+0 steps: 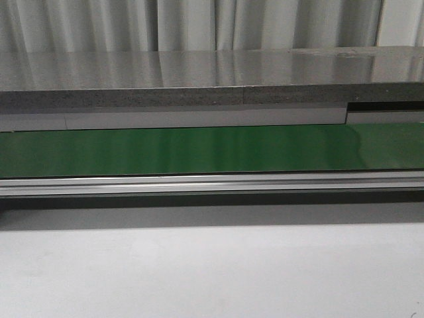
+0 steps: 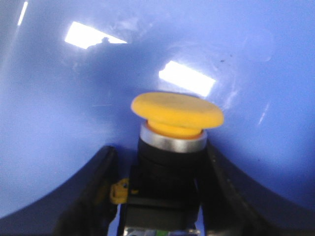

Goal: Move button from left to right
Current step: 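Lift the button and lower it onto the belt end beside the blue tray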

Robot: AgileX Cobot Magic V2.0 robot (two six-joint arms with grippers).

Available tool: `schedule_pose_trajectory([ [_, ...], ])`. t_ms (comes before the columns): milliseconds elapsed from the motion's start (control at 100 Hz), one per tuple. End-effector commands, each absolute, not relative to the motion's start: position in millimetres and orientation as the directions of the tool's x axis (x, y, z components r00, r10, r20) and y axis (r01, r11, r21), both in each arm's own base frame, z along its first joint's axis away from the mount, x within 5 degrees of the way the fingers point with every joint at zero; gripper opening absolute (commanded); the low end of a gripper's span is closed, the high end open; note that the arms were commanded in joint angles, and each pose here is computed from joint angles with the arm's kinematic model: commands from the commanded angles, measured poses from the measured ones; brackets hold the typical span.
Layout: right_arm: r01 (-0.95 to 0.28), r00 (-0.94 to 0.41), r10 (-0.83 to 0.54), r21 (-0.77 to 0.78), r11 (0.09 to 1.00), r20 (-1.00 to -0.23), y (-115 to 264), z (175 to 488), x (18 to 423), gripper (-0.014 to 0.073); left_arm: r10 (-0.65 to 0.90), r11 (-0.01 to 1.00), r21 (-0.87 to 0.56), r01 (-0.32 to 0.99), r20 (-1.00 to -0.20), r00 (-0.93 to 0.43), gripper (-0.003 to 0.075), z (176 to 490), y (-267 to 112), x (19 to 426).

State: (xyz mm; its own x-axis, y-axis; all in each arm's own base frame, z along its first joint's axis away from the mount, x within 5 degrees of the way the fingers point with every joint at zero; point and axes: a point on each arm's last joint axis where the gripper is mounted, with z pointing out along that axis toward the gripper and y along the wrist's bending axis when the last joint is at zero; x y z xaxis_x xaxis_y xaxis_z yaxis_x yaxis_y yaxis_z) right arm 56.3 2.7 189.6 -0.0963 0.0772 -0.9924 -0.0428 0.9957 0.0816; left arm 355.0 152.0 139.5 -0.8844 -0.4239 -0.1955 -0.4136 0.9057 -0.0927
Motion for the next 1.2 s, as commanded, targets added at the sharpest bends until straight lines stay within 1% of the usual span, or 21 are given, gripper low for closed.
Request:
schedule_pose_trajectory([
  [0, -0.047, 0.023, 0.072, 0.071, 0.996, -0.997, 2, 204, 54, -0.0066, -0.439, 0.898, -0.12, -0.423, -0.229, -0.869, 0.0072, 157, 149, 358],
  [60, -0.047, 0.023, 0.072, 0.071, 0.996, -0.997, 2, 204, 54, -0.0066, -0.438, 0.899, -0.12, -0.421, -0.238, -0.867, -0.0007, 161, 149, 357],
  [80, -0.047, 0.023, 0.072, 0.071, 0.996, -0.997, 2, 204, 54, -0.0066, -0.438, 0.899, -0.121, -0.421, -0.245, -0.865, -0.0022, 164, 149, 357],
  [180, -0.047, 0.023, 0.072, 0.071, 0.996, -0.997, 2, 204, 54, -0.0066, -0.434, 0.901, -0.121, -0.417, -0.283, -0.855, -0.002, 178, 148, 356],
  [310, -0.047, 0.023, 0.072, 0.071, 0.996, -0.997, 2, 204, 54, -0.0066, -0.431, 0.901, -0.136, -0.411, -0.362, -0.826, -0.002, 209, 147, 355],
  [470, -0.047, 0.023, 0.072, 0.071, 0.996, -0.997, 2, 204, 54, -0.0066, -0.357, 0.934, -0.139, -0.33, -0.438, -0.825, -0.002, 249, 134, 354],
  [540, -0.047, 0.023, 0.072, 0.071, 0.996, -0.997, 2, 204, 54, -0.0066, -0.316, 0.949, -0.134, -0.287, -0.45, -0.835, -0.002, 261, 125, 355],
  [610, -0.047, 0.023, 0.072, 0.071, 0.996, -0.997, 2, 204, 54, -0.0066, -0.268, 0.963, -0.127, -0.236, -0.448, -0.853, -0.002, 269, 114, 357],
  [650, -0.047, 0.023, 0.072, 0.071, 0.996, -0.997, 2, 204, 54, -0.0066, -0.243, 0.97, -0.127, -0.208, -0.433, -0.868, -0.002, 271, 107, 358],
  [750, -0.047, 0.023, 0.072, 0.071, 0.996, -0.997, 2, 204, 54, -0.0066, -0.173, 0.984, -0.116, -0.137, -0.412, -0.895, -0.002, 270, 89, 361],
  [880, -0.047, 0.023, 0.072, 0.071, 0.996, -0.997, 2, 204, 54, -0.0066, -0.087, 0.996, -0.068, -0.065, -0.397, -0.914, -0.002, 269, 71, 363],
  [1050, -0.047, 0.023, 0.072, 0.071, 0.996, -0.997, 2, 204, 54, -0.0066, -0.048, 0.998, -0.057, -0.028, -0.383, -0.922, -0.002, 266, 60, 366],
  [1190, -0.047, 0.023, 0.072, 0.071, 0.996, -0.997, 2, 204, 54, -0.0066, -0.049, 0.998, -0.06, -0.029, -0.366, -0.929, -0.0018, 259, 60, 369],
])
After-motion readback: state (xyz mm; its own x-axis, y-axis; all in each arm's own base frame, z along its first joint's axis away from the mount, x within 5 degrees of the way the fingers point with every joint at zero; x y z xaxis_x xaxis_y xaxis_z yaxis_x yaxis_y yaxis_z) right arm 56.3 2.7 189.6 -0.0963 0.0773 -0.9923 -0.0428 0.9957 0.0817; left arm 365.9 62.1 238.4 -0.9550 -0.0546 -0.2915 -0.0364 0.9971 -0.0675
